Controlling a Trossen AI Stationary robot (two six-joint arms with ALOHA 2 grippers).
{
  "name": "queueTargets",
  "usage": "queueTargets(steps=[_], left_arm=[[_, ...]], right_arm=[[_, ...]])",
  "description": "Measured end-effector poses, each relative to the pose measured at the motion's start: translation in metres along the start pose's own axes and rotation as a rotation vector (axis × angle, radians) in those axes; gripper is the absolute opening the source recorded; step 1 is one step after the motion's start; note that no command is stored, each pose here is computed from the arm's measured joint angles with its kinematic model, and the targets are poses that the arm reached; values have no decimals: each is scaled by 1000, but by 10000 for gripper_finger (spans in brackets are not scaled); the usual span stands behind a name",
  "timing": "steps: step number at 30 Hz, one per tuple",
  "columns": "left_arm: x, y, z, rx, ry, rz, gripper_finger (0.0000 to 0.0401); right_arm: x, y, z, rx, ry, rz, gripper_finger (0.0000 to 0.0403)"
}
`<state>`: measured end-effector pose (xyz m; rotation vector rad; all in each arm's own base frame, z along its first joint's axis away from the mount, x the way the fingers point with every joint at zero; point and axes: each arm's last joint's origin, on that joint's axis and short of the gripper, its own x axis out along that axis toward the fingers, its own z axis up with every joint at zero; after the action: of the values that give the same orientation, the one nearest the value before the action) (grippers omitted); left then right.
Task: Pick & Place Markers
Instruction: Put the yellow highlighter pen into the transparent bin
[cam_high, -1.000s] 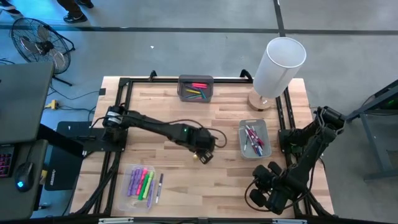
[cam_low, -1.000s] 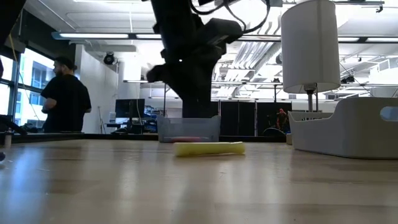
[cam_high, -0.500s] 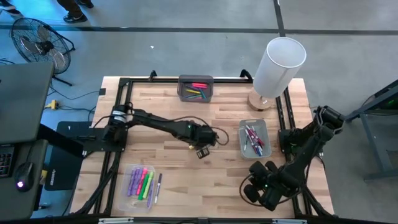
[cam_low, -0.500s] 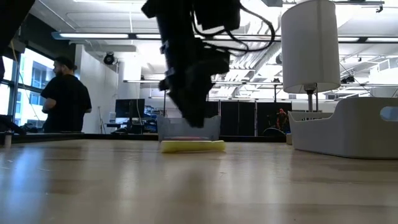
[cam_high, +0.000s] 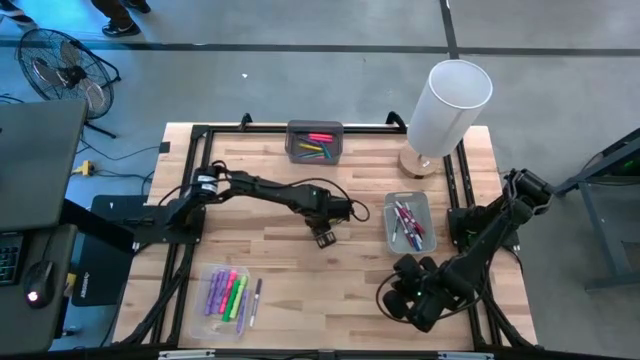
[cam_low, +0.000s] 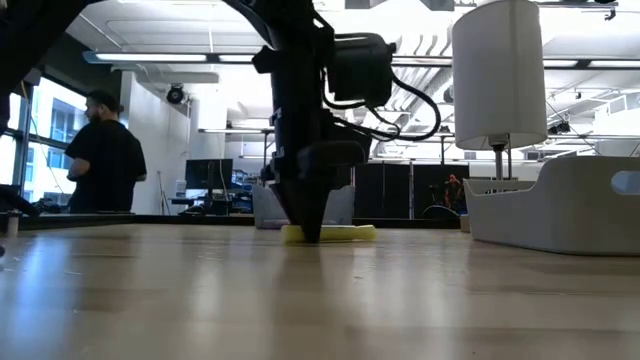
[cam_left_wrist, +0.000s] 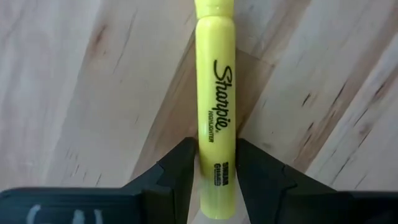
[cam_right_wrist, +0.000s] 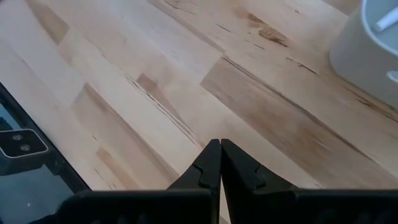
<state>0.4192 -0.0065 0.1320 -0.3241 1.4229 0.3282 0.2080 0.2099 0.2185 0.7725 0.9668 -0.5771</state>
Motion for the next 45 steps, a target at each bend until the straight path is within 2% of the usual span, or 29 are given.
queueTargets(steps=[4, 8, 12, 15, 16, 19, 22, 24, 27, 31, 34, 37, 39, 41, 45], left_arm=[[1, -4, -2, 19, -4, 3, 105], [0, -4, -3, -28, 4, 13, 58], [-5, -4, -5, -40, 33, -34, 58], [-30, -7, -11, -62, 37, -94, 58], [-38, -8, -20, -70, 80, -89, 58], [-79, -19, -27, -91, -16, -162, 58], [-137, -22, -53, -108, -105, -158, 58], [-162, -28, -75, -147, -141, -135, 58], [-187, -47, -111, -224, -162, -152, 58], [-210, -70, -168, -400, -178, -106, 58], [-204, -90, -209, -519, -130, -20, 58], [-196, -108, -236, -664, -85, 0, 58], [-188, -113, -255, -735, -63, 41, 58], [-179, -119, -270, -808, -44, 36, 58], [-151, -123, -300, -867, 55, 105, 58]], right_arm=[[1, 0, 1, 5, -4, 0, 0], [1, 1, 2, -6, -22, 11, 0], [1, 2, 2, -23, -24, 17, 0], [1, 3, 2, -42, -24, 24, 0], [1, 3, 2, -51, -23, 27, 0], [1, 4, 2, -83, -22, 36, 0], [0, 5, 1, -128, -23, 44, 0], [0, 6, 2, -156, -33, 56, 0], [0, 9, 2, -192, -75, 80, 0], [-1, 16, 3, -253, -138, 147, 0], [-2, 23, 4, -293, -175, 207, 0], [-4, 28, 4, -310, -200, 249, 0], [-4, 31, 5, -309, -205, 270, 0], [-4, 32, 6, -312, -196, 282, 0], [-4, 33, 5, -312, -178, 299, 0]])
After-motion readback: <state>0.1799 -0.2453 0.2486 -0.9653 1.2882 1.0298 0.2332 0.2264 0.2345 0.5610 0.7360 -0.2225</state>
